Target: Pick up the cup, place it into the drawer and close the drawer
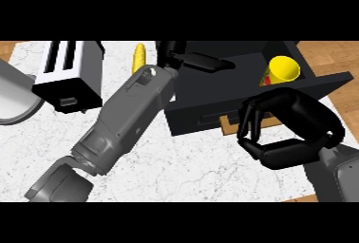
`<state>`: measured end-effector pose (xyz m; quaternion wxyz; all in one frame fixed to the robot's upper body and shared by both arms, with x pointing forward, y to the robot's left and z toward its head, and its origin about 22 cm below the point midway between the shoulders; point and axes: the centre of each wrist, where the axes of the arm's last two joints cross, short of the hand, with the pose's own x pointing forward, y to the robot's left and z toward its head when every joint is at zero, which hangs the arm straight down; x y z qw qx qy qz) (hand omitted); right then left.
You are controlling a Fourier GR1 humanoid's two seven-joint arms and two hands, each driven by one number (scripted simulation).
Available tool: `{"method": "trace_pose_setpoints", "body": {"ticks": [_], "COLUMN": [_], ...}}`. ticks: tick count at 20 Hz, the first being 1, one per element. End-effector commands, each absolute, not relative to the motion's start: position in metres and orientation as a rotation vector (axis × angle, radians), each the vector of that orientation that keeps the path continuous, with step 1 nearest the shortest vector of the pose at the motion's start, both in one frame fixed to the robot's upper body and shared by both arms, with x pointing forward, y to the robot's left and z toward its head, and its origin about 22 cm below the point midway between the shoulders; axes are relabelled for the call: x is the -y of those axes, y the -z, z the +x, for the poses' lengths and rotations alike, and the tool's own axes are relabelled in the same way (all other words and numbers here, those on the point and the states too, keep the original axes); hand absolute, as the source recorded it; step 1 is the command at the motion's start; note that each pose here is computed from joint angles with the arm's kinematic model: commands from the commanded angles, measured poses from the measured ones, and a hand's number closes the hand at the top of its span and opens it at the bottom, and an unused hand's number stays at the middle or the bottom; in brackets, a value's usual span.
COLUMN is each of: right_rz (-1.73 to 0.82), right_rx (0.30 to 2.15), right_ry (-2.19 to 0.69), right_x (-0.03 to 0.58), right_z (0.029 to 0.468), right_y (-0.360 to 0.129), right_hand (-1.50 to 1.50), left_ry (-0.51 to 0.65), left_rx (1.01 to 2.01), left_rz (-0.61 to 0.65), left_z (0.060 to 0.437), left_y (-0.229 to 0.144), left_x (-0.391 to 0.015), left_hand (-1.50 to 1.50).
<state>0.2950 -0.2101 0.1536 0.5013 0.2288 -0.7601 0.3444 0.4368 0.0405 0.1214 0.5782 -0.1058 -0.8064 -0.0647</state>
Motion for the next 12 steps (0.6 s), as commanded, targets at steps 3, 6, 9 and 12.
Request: {"method": "trace_pose_setpoints", "body": {"ticks": [3,6,9,12], "right_rz": [0.379,0.193,0.056,-0.026], "right_rx": [1.610,1.638,1.592,1.515], "right_ry": [-1.135,-1.208,-1.236,-1.218], "right_x": [0.219,0.212,0.210,0.214], "right_z": [0.285,0.277,0.271,0.288], "right_y": [-0.146,-0.155,-0.129,-0.090], "right_hand": [-1.50,-1.50,-1.50,-1.50], "left_ry": [0.044,0.024,-0.002,-0.018], "left_rx": [1.929,1.915,1.895,1.918], "left_rz": [-0.228,-0.222,-0.248,-0.296], "left_z": [0.437,0.438,0.441,0.435], "left_y": [-0.124,-0.118,-0.120,-0.117], "left_x": [-0.039,-0.043,-0.045,-0.042], "left_hand": [-1.50,-1.50,-1.50,-1.50]}}
